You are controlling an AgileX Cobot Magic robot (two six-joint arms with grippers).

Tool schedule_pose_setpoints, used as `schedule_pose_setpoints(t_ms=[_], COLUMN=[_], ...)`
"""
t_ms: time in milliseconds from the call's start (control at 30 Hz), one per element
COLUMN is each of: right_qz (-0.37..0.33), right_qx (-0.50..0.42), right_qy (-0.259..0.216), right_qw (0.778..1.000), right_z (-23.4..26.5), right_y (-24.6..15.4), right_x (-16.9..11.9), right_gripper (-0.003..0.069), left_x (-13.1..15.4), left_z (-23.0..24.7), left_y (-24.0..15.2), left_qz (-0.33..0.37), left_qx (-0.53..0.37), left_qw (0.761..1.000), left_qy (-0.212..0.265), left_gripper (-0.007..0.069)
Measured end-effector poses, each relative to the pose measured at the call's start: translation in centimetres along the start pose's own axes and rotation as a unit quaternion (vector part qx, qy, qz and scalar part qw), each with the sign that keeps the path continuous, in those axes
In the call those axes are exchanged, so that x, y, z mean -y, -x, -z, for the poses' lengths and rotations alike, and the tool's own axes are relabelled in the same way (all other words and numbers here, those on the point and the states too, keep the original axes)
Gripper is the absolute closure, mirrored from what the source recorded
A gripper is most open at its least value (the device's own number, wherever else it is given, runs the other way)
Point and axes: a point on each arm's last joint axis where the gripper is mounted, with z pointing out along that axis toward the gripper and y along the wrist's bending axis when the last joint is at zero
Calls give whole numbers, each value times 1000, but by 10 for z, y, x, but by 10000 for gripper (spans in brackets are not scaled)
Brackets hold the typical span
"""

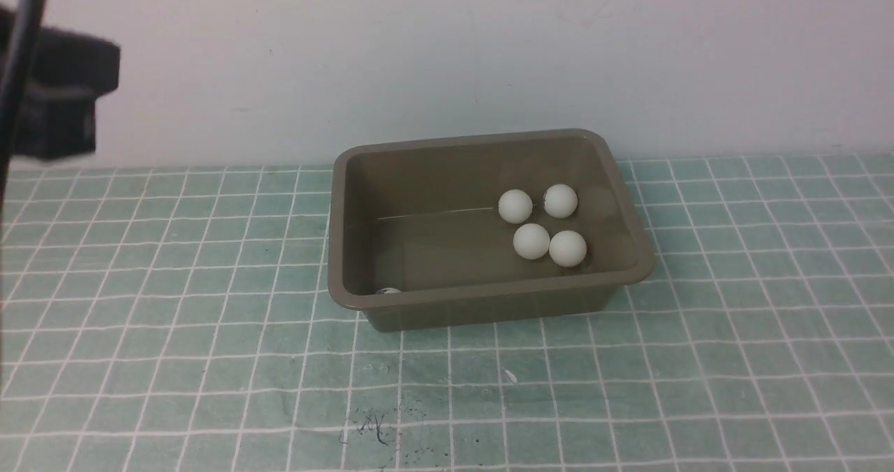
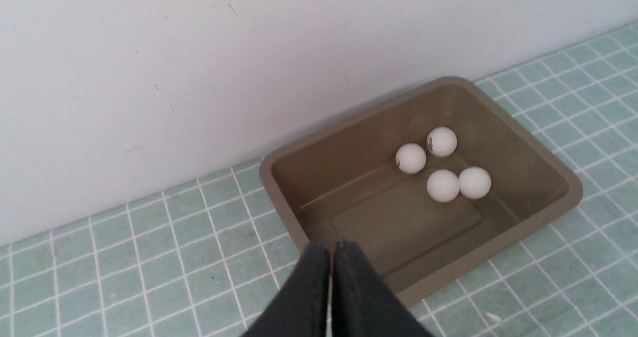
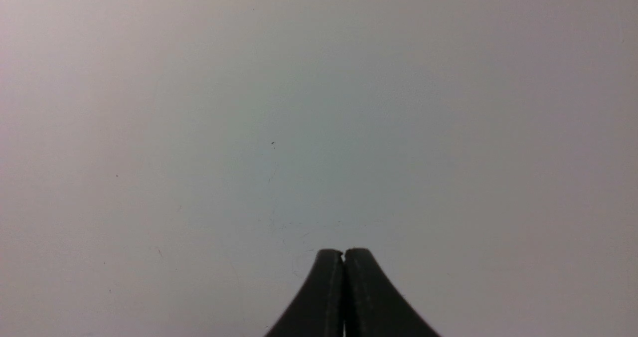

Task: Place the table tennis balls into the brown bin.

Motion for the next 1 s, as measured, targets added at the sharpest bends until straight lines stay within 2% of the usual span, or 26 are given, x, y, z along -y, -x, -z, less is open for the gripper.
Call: schedule_pose_setpoints(t_ms=[33, 167, 300, 500, 700, 867, 1000], right_qz=[0, 0, 0, 0, 0, 1, 1], right_qx=[0, 0, 1, 1, 1, 1, 1], right_qy=[0, 0, 0, 0, 0, 0, 0], right_qw=[1000, 1000, 1000, 1000, 1000, 1000, 1000], right_z=[0, 0, 0, 0, 0, 0, 0], right_y=[0, 0, 0, 0, 0, 0, 0], right_x=[0, 0, 0, 0, 0, 0, 0], right_gripper=[673, 673, 673, 673, 673, 673, 673], left_x=[1, 1, 2, 2, 1, -6, -13], left_z=[7, 13, 15, 14, 14, 15, 17], left_y=[-22, -54, -95, -125, -131, -158, -201], left_qz=[7, 19, 30, 31, 21, 17, 25], left_qx=[28, 64, 60, 35, 30, 39, 53], left_qw=[1000, 998, 998, 999, 999, 998, 992], left_qy=[1, 2, 0, 0, 7, 50, 108], left_gripper=[630, 630, 630, 630, 630, 630, 630])
